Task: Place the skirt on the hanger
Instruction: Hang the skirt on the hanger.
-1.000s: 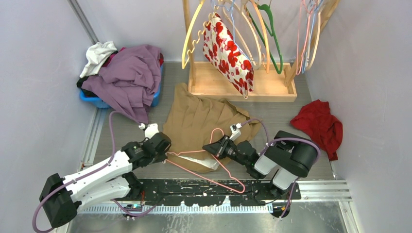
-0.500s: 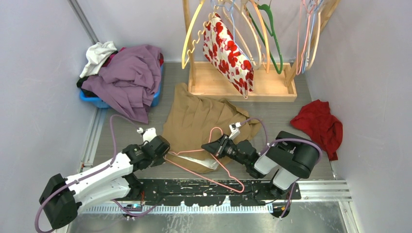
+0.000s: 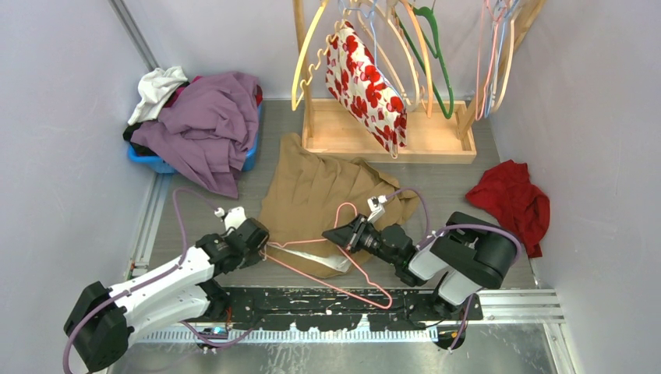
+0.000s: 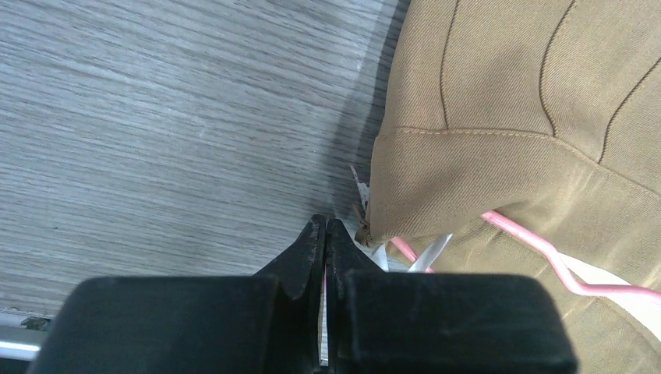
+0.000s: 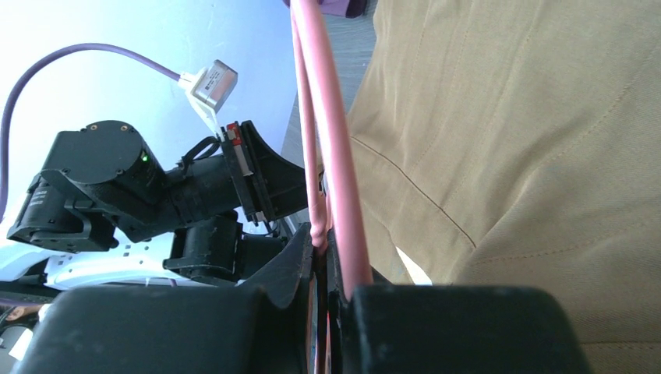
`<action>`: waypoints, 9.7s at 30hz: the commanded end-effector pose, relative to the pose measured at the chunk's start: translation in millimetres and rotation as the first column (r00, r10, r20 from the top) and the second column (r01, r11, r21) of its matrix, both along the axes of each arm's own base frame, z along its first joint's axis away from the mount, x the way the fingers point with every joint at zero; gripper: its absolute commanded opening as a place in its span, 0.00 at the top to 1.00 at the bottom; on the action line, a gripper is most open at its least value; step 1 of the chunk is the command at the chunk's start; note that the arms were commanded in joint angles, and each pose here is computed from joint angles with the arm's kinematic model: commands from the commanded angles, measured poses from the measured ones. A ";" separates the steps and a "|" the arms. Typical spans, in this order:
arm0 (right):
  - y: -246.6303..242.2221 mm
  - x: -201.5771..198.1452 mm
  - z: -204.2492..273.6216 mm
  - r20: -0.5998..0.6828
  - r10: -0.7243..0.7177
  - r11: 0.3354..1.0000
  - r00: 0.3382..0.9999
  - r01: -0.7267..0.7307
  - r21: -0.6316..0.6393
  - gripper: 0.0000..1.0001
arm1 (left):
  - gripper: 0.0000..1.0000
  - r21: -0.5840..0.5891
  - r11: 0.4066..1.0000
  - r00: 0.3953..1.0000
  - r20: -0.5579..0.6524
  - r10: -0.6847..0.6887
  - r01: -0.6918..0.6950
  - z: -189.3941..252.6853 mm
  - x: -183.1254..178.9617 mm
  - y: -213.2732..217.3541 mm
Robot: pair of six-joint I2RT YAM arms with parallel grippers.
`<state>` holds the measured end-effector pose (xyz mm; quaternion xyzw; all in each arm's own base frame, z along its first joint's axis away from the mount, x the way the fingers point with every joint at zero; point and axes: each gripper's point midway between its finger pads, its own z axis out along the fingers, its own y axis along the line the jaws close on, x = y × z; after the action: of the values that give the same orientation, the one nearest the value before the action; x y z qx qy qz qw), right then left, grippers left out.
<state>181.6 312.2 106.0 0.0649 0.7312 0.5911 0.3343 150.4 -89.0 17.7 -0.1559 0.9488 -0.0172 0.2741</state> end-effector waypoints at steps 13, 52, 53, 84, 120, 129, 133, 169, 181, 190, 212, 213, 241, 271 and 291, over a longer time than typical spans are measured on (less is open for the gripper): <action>6.3 8.3 36.1 0.073 -0.015 0.995 0.997 0.008 0.100 0.99 | 1.00 -0.037 0.999 0.998 0.057 0.026 -0.024 8.3 14.6 -5.4; 11.8 27.8 54.4 0.216 -0.064 0.996 0.974 0.049 0.075 0.99 | 0.90 -0.061 0.983 0.960 0.209 0.185 -0.176 48.5 58.8 0.7; 11.9 27.2 54.3 0.220 -0.061 0.996 0.973 0.046 0.072 0.99 | 0.90 -0.059 0.982 0.960 0.209 0.188 -0.179 48.2 58.7 2.2; 40.3 10.7 70.5 0.532 0.171 0.912 0.829 0.071 -0.403 0.98 | 0.94 -0.129 0.971 0.943 0.242 0.226 -0.200 59.2 86.3 0.7; 4.5 -19.9 83.4 0.337 0.180 0.970 0.924 -0.110 -0.217 0.99 | 0.98 -0.178 0.969 0.952 0.224 0.207 -0.169 59.3 78.9 1.9; -1.7 -30.0 111.9 0.303 0.210 0.962 0.929 -0.141 -0.235 0.98 | 0.98 -0.181 0.969 0.953 0.224 0.206 -0.167 58.5 76.0 2.8; 10.4 -21.2 100.8 0.263 0.219 0.952 0.940 -0.147 -0.268 0.98 | 0.98 -0.187 0.968 0.952 0.225 0.206 -0.165 58.8 75.2 2.6; 46.2 25.7 85.6 0.231 0.158 0.955 0.960 -0.089 -0.283 0.99 | 0.99 -0.180 0.970 0.951 0.236 0.201 -0.161 60.4 76.3 3.9; 44.9 32.4 34.4 0.015 0.183 0.955 0.983 -0.174 -0.238 0.99 | 0.99 -0.165 0.974 0.957 0.217 0.190 -0.156 52.9 74.8 3.8; 45.0 28.6 -5.0 -0.121 0.203 0.955 0.972 -0.224 -0.196 0.99 | 0.99 -0.158 0.974 0.959 0.209 0.191 -0.160 47.9 72.1 6.0; 69.3 38.3 -17.0 -0.075 0.299 0.952 0.951 -0.292 0.091 0.98 | 0.98 -0.143 0.973 0.958 0.199 0.208 -0.181 47.8 68.4 17.2; 71.0 38.1 -16.0 -0.076 0.306 0.949 0.949 -0.299 0.096 0.98 | 0.98 -0.145 0.973 0.957 0.202 0.207 -0.180 49.2 68.7 17.2; 120.1 40.5 11.1 -0.072 0.427 0.889 0.901 -0.405 0.215 0.99 | 0.98 -0.221 0.967 0.942 0.280 0.185 -0.124 98.7 65.7 12.5; 150.4 31.0 -62.4 -0.230 0.164 0.981 0.959 -0.134 0.139 0.98 | 0.98 -0.283 0.956 0.921 0.347 0.178 -0.078 141.5 48.3 16.2; 192.7 2.1 -48.6 -0.187 0.233 0.961 0.954 -0.197 0.192 0.99 | 0.98 -0.270 0.960 0.921 0.351 0.168 -0.072 148.6 44.7 19.3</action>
<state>188.8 487.6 52.3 0.0934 0.7181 0.6644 0.1846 192.5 -73.3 143.2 -0.2462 0.8694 -0.1451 0.4031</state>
